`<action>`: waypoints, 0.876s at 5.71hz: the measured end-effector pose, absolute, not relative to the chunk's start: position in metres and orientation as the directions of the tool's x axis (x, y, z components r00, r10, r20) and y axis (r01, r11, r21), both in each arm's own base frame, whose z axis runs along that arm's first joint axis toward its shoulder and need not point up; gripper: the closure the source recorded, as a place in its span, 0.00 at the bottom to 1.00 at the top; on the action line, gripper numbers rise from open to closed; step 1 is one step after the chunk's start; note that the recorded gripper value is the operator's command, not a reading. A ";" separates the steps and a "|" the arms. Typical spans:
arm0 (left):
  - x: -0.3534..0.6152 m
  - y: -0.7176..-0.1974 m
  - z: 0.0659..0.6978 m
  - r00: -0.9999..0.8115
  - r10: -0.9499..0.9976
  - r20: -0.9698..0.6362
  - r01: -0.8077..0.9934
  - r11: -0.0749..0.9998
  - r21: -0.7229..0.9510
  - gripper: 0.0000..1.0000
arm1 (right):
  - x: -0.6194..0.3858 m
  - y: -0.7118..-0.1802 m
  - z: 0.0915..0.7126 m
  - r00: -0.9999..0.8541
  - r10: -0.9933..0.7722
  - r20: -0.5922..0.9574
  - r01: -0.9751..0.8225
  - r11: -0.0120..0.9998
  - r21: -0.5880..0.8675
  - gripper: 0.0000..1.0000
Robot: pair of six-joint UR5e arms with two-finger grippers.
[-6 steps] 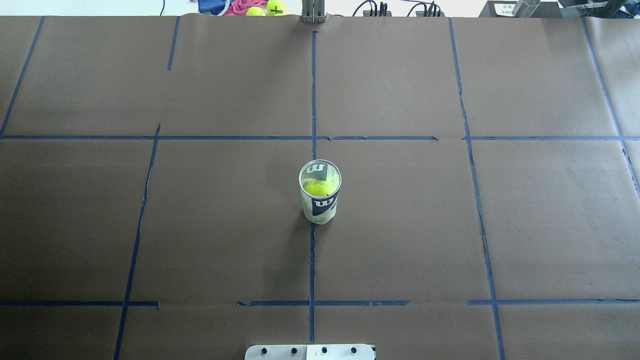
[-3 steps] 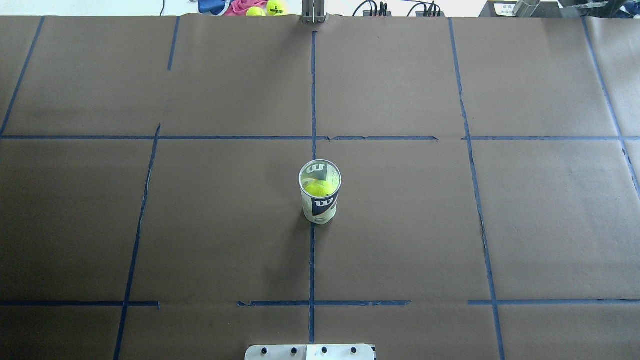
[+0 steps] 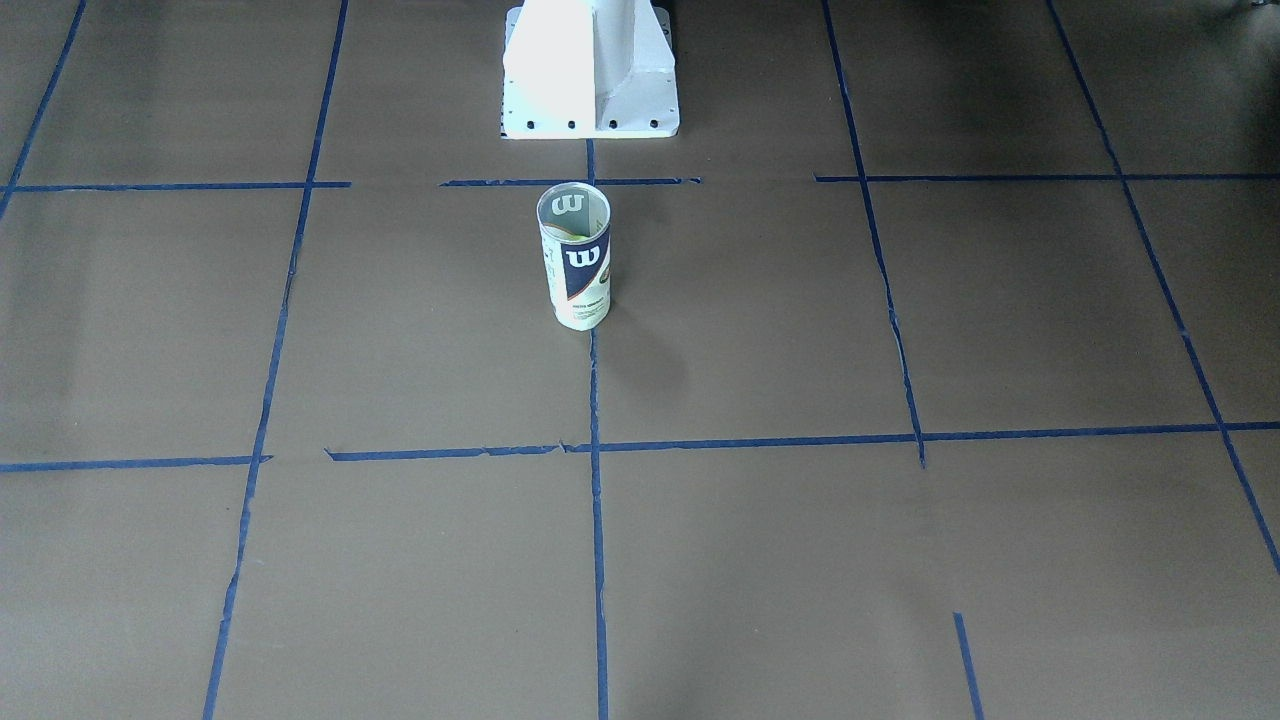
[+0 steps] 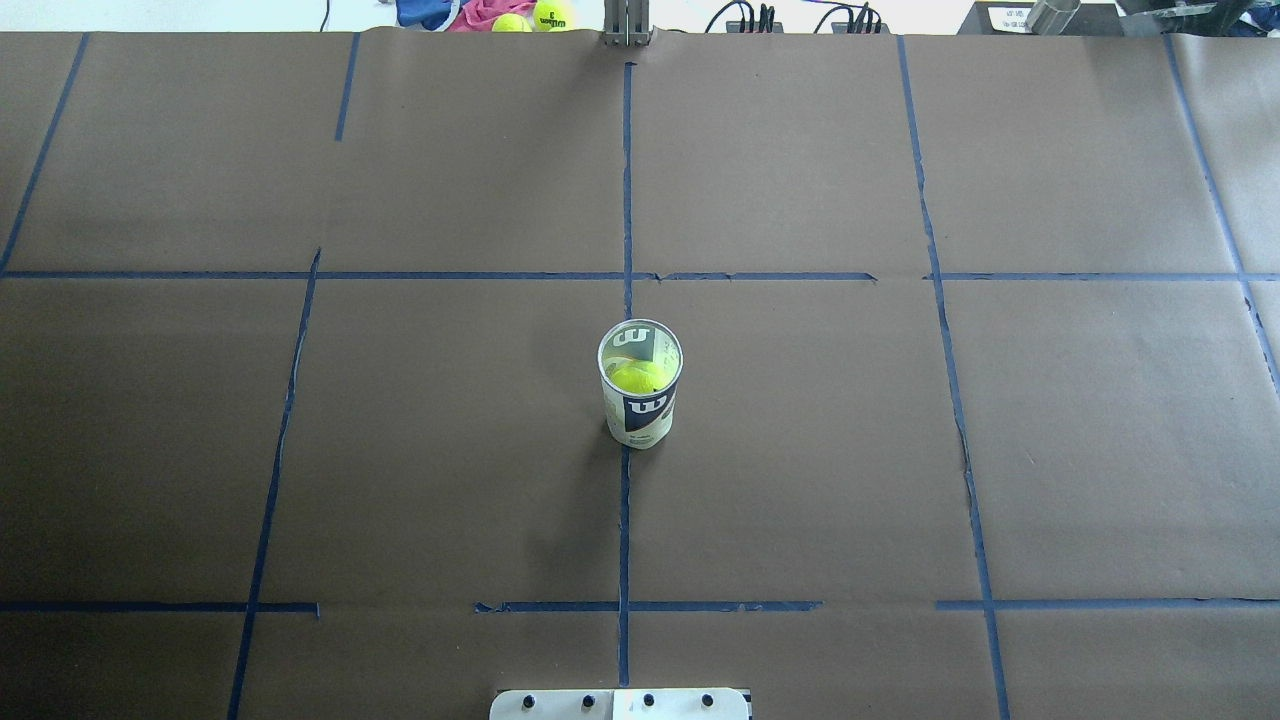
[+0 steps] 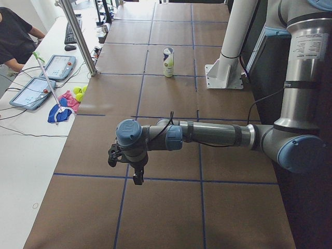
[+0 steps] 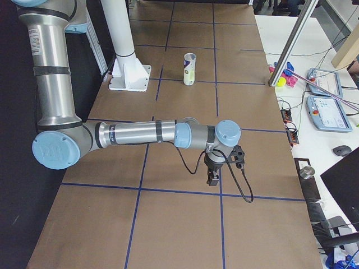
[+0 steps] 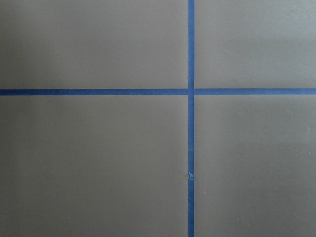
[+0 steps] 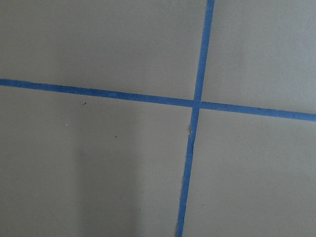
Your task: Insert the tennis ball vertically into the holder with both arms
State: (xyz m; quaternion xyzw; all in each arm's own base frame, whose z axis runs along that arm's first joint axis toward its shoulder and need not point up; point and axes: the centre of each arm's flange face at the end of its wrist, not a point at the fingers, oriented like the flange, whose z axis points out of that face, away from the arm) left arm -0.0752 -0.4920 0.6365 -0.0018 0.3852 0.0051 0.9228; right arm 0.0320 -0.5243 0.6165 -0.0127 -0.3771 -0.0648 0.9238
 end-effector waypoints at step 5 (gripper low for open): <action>-0.074 -0.483 0.626 0.705 0.020 -0.709 -0.013 1.000 0.016 0.00 | 0.035 -0.524 0.607 0.718 -0.121 0.686 0.125 0.991 0.044 0.00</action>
